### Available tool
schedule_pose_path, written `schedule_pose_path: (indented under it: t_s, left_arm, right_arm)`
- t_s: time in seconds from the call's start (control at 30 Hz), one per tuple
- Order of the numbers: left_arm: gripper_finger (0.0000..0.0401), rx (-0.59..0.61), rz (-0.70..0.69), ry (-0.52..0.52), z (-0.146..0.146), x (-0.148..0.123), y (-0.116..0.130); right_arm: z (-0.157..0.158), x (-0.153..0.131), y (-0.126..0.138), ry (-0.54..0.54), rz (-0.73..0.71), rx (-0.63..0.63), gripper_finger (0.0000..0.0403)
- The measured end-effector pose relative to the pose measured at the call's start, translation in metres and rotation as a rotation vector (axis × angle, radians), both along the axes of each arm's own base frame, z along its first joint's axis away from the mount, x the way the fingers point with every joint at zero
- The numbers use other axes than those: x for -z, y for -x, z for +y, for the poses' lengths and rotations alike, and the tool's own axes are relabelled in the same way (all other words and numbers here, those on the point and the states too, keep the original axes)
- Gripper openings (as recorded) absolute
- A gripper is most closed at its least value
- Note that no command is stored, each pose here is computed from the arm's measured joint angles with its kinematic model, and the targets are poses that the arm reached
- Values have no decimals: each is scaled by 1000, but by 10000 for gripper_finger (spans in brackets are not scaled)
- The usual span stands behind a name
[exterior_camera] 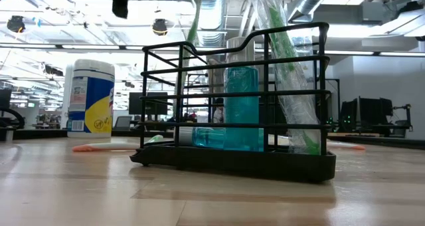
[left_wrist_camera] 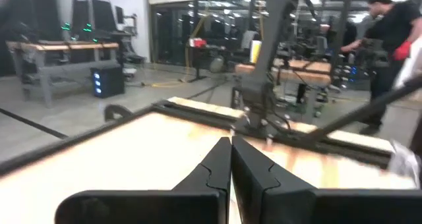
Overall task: Pick & Place toothbrushing station
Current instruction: Put the green toothbrush into the black wire organizer
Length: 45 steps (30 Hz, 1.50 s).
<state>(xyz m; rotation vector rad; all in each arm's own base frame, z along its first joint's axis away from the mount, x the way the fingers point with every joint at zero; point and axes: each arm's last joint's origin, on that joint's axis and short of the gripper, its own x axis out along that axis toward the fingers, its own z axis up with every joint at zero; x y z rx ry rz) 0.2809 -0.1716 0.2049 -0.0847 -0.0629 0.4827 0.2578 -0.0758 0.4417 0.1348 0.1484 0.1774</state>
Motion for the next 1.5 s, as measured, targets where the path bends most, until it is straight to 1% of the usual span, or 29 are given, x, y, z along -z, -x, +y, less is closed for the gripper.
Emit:
schedule_pose_path:
  t_s: [0.13,0.6,0.8,0.9,1.07,1.2,1.3,1.37,1.47,1.5]
  left_arm:
    - [0,13,18,0,-3,12,-3]
    - [0,53,33,-40,-4,12,-4]
    - [8,145,30,-51,-6,12,-5]
    - [25,147,30,-51,-6,12,-5]
    - [70,137,9,-39,-2,10,-8]
    - [106,176,-11,-23,-1,8,-10]
    - [131,184,-38,-7,0,4,-10]
    - [144,182,-66,-5,2,-6,-7]
    - [156,169,-119,-26,8,-33,2]
    - [159,139,-130,-36,12,-43,6]
  right_arm:
    - [5,2,-1,28,11,-23,122]
    - [17,2,-4,46,9,-72,122]
    - [17,2,-4,45,9,-73,122]
    - [17,2,-4,45,9,-73,122]
    - [17,2,-4,45,9,-73,122]
    - [17,2,-4,45,10,-73,122]
    - [17,2,-4,43,10,-73,122]
    - [17,2,-4,43,10,-73,122]
    - [17,2,-4,43,9,-73,122]
    - [17,2,-4,43,7,-73,122]
